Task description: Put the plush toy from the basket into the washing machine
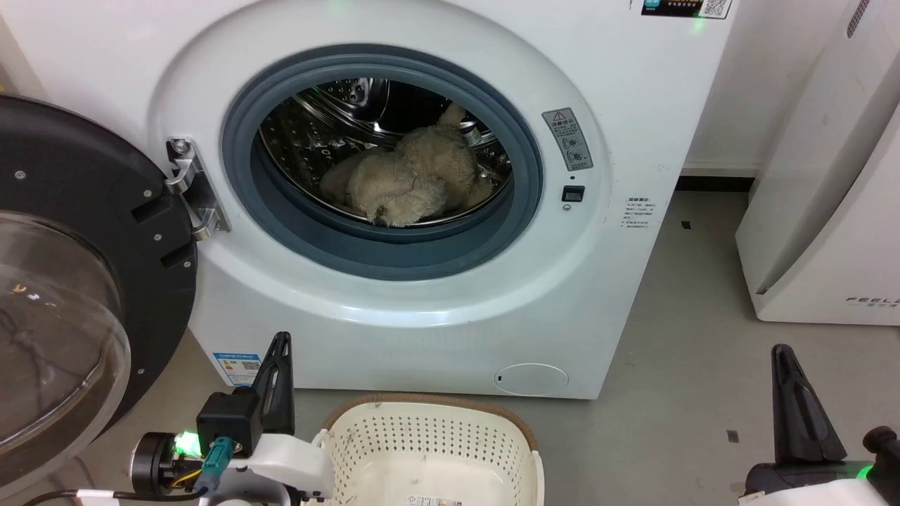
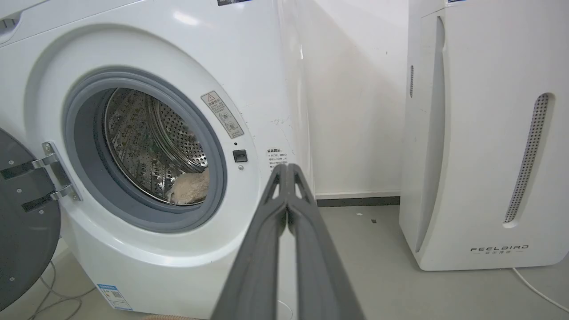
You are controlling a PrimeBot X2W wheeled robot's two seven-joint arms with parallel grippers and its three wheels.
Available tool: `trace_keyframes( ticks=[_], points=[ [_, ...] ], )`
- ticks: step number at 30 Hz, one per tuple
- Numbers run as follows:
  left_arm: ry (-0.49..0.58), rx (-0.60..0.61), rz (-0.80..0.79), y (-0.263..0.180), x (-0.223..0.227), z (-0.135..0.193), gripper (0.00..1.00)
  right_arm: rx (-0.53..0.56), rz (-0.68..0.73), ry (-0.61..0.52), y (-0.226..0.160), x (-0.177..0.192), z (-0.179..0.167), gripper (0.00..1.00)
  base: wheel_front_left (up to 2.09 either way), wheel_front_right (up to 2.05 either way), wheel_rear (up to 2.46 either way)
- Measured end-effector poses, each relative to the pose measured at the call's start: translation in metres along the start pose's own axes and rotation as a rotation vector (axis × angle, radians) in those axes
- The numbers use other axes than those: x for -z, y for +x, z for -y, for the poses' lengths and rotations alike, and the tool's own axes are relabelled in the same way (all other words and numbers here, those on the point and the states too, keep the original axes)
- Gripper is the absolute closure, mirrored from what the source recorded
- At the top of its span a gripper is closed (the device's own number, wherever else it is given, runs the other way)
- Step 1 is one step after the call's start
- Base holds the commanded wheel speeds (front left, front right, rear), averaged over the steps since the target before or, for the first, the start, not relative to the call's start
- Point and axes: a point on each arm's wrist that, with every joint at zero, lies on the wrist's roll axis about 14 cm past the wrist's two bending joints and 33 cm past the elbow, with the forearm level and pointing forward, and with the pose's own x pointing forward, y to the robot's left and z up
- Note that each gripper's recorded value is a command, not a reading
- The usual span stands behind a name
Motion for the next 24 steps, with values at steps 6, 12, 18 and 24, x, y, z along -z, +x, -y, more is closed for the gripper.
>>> trace_keyframes(
  ticks=[6, 12, 18, 24],
  points=[
    [-0.001, 0.0, -0.005, 0.0008, -0.001, -0.0001, 1.0, -0.003, -0.016, -0.008, -0.0003, 0.0027, -0.0008, 1.0, 0.0, 0.0, 0.0],
    [-0.002, 0.006, -0.006, 0.0016, -0.0023, 0.0009, 1.0, -0.006, -0.03, -0.016, -0.0004, 0.0051, -0.0014, 1.0, 0.0, 0.0, 0.0],
    [-0.003, 0.007, -0.01, 0.0018, -0.0027, 0.0014, 1.0, -0.01, -0.043, -0.026, -0.0003, 0.0073, -0.0024, 1.0, 0.0, 0.0, 0.0],
    [-0.005, 0.009, -0.016, 0.0024, -0.0036, 0.0021, 1.0, -0.016, -0.058, -0.039, 0.0009, 0.0092, -0.0037, 1.0, 0.0, 0.0, 0.0]
  ],
)
